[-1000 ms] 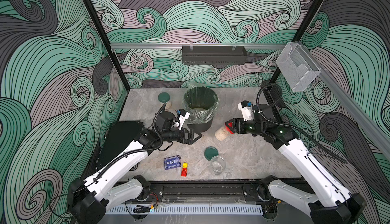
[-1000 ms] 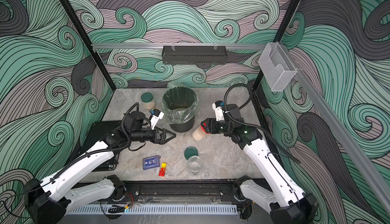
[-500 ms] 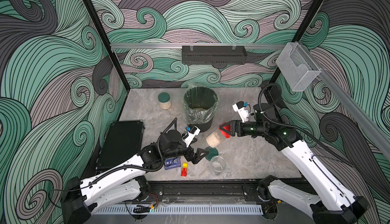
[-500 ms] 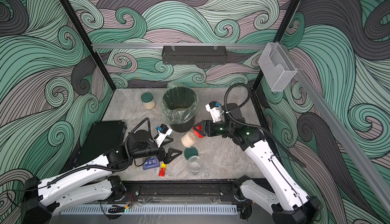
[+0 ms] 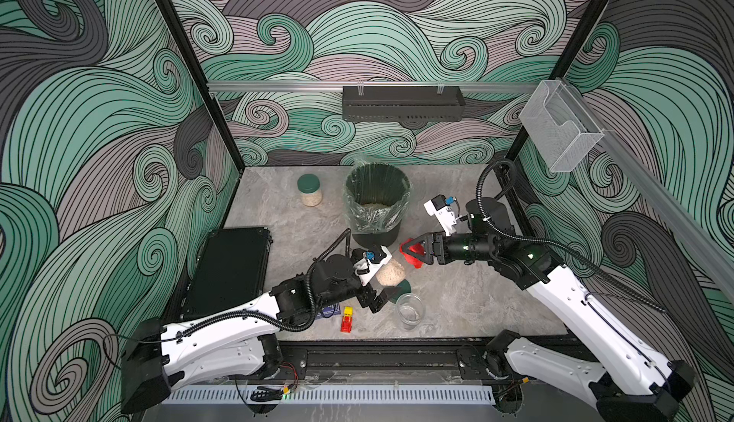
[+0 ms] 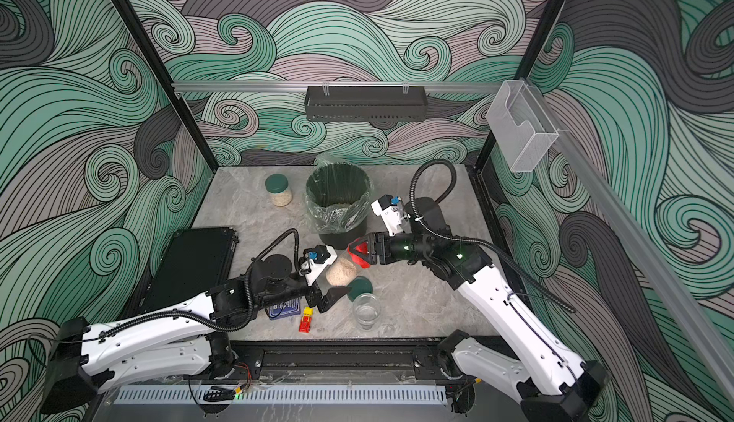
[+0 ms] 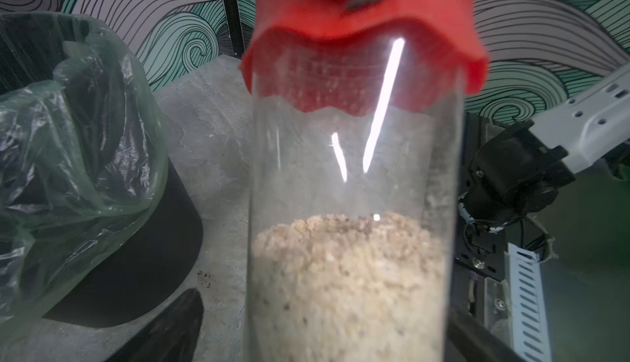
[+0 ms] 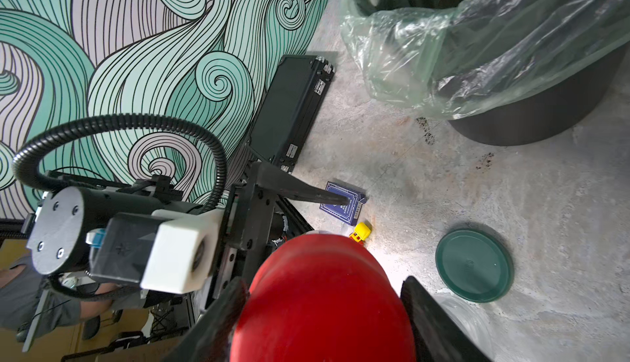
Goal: Empty expired oatmeal from jars
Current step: Pick up the jar from the center of the board.
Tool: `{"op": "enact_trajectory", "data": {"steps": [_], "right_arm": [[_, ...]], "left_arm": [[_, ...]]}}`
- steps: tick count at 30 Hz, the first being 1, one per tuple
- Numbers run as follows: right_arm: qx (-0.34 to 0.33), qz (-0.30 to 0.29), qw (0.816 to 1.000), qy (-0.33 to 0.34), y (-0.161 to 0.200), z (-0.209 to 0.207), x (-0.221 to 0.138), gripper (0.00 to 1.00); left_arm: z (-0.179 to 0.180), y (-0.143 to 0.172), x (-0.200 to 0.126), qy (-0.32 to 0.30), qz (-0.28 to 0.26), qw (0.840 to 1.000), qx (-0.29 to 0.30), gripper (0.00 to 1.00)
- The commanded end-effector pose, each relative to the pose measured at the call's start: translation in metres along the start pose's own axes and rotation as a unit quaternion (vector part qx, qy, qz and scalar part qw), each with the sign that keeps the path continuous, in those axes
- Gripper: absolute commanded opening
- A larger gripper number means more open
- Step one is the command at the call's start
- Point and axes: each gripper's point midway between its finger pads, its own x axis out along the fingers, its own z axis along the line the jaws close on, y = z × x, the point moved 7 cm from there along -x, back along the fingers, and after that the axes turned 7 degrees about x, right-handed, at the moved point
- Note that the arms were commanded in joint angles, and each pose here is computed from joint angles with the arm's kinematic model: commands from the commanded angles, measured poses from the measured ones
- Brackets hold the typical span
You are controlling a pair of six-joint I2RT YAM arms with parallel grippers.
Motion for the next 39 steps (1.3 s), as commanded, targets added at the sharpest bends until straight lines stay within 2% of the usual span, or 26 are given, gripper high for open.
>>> {"op": "enact_trajectory", "data": {"steps": [1,5,13,20,22,28,35,39], "right_arm": [[-0.017,-0.018,0.999,-0.029,-0.009,0.019,-0.006,0.63],[-0.016,-0.012,0.999,-0.030,-0.009,0.020,-0.003,0.63],[-0.015,0.004,0.999,-0.028,-0.007,0.019,0.010,0.63],[-0.016,0.008,0.999,-0.027,-0.006,0.021,0.013,0.64],[-0.015,0.010,1.000,-0.025,-0.005,0.020,0.013,0.69],[-0.033,0.006,0.999,0.019,0.002,0.014,0.001,0.99],[-0.034,0.048,0.998,0.036,0.008,0.014,-0.003,0.99],[-0.022,0.061,0.998,0.018,0.005,0.020,0.000,0.94]], "left_arm": [[0.006,-0.022,-0.005,-0.030,-0.034,0.998,0.036,0.96],[0.007,-0.026,-0.008,-0.031,-0.043,0.998,0.041,0.90],[0.007,-0.033,-0.010,-0.030,-0.059,0.997,0.045,0.89],[0.007,-0.037,-0.013,-0.028,-0.063,0.997,0.047,0.72],[0.007,-0.038,-0.015,-0.028,-0.065,0.996,0.048,0.67],[0.007,-0.039,-0.022,-0.030,-0.073,0.995,0.055,0.64],[0.005,-0.038,-0.025,-0.021,-0.077,0.995,0.064,0.63],[0.004,-0.037,-0.027,-0.017,-0.074,0.995,0.066,0.63]]}}
